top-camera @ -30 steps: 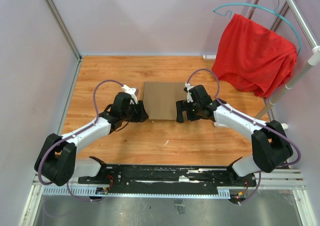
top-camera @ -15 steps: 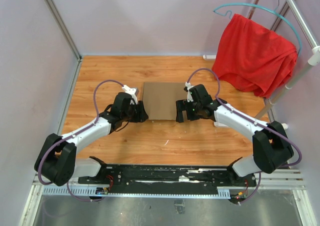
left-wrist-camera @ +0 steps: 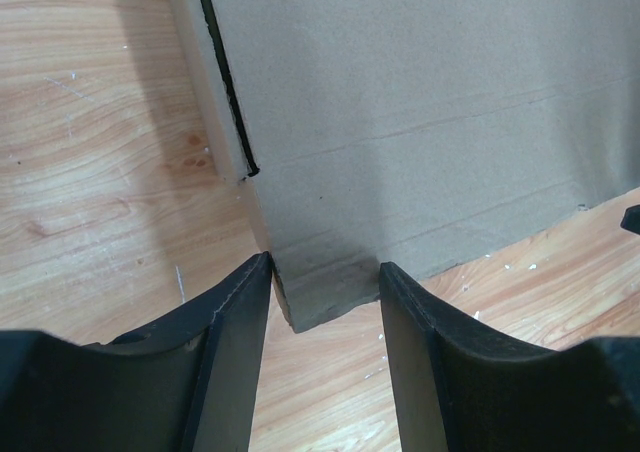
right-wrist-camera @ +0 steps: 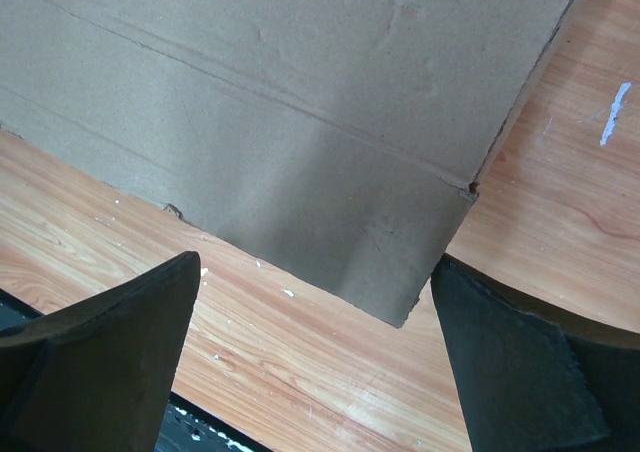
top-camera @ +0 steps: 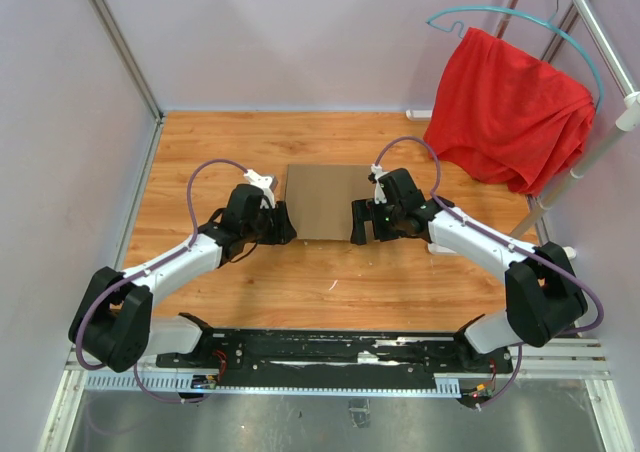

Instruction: Fold the paper box

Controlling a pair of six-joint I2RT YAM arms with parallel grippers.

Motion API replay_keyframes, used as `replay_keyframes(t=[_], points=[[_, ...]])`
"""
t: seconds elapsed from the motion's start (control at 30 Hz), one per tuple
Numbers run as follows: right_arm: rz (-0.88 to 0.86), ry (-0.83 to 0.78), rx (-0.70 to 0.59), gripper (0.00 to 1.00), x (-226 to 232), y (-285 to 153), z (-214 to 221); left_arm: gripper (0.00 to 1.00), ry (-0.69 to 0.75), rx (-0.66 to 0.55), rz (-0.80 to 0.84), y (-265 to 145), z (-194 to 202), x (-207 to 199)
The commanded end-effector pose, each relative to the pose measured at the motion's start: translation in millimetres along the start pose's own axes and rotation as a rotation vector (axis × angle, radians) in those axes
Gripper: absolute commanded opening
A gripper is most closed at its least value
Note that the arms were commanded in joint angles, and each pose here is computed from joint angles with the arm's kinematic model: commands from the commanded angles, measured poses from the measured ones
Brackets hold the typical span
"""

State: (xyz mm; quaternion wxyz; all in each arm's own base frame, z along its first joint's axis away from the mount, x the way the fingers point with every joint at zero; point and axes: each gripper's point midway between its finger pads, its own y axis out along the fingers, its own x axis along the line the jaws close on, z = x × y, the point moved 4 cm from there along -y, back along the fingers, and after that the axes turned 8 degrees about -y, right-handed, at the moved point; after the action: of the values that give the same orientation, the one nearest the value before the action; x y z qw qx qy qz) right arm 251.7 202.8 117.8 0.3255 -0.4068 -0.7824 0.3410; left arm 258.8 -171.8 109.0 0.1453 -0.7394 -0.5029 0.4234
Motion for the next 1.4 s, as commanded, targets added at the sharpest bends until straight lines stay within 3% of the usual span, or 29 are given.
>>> replay_keyframes(t=[0.0, 1.37], points=[[-0.051, 0.022, -0.052, 0.98, 7.8, -4.6, -10.2, 0.53, 0.019, -0.027, 0.051, -5.0, -12.0, -14.0], [0.06, 0.016, -0.028, 0.98, -15.2, 9.3, 15.0, 0.5, 0.026, 0.013, -0.065, 3.5, 5.3, 8.4]])
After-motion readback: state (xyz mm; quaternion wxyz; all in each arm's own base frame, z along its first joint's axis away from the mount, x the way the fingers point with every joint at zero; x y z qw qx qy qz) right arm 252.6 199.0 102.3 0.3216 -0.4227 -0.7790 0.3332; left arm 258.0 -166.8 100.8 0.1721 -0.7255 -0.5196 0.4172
